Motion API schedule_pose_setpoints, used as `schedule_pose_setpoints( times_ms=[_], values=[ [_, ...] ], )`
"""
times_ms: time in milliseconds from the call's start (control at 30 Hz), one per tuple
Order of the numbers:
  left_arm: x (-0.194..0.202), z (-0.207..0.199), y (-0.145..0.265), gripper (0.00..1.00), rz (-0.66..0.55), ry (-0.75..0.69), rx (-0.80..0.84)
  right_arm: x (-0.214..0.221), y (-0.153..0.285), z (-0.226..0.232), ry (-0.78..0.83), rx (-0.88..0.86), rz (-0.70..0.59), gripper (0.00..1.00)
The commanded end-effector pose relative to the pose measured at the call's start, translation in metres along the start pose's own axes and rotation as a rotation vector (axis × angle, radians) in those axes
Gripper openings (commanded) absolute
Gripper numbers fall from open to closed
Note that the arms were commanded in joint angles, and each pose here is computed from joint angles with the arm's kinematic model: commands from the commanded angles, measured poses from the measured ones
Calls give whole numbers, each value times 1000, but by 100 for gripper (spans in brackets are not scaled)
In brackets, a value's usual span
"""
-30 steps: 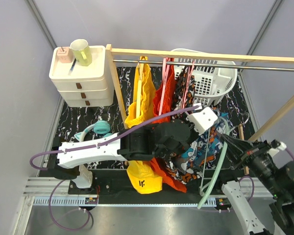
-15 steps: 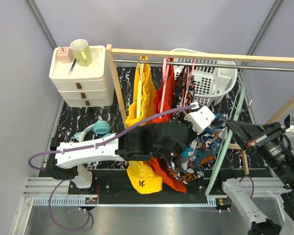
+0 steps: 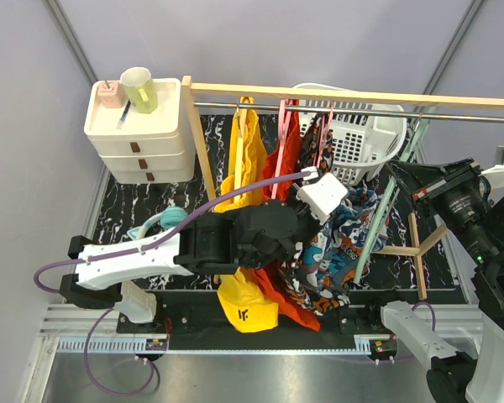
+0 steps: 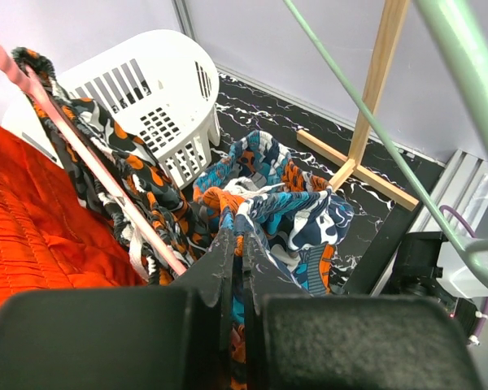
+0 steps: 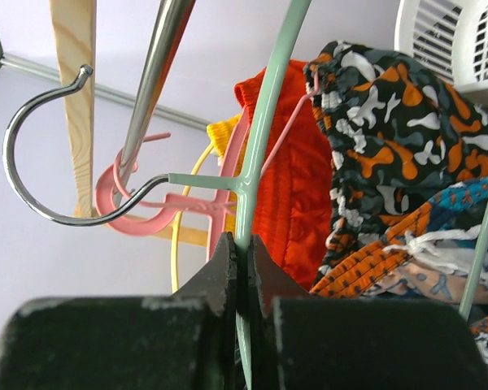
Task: Remove the shorts from the hanger
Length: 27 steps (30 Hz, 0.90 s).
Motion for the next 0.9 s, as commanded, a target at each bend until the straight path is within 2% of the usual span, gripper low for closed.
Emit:
schedule_pose_setpoints(
  times_ms=[0,567,867],
  values=[
    [-20,16,14,0,-92,65,-50,-11,-2,11,77,-87,-99,0],
    [-15,13,13,0,-85,65,-30,-16,-28,-1,57,-1,-146,0],
    [-13,11,11,0,-80,65,-26,-13,-35,-14,-24,60,-145,0]
  ],
)
Point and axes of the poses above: each gripper's point midway between its finger pads, its own y axis back along the fingers, its own z axis along the line the jaws close on, x = y × z, the point moved 9 cm from there along y, back along the fingers, and after that the axes turned 10 degrees about -y, right-handed, at the moved point
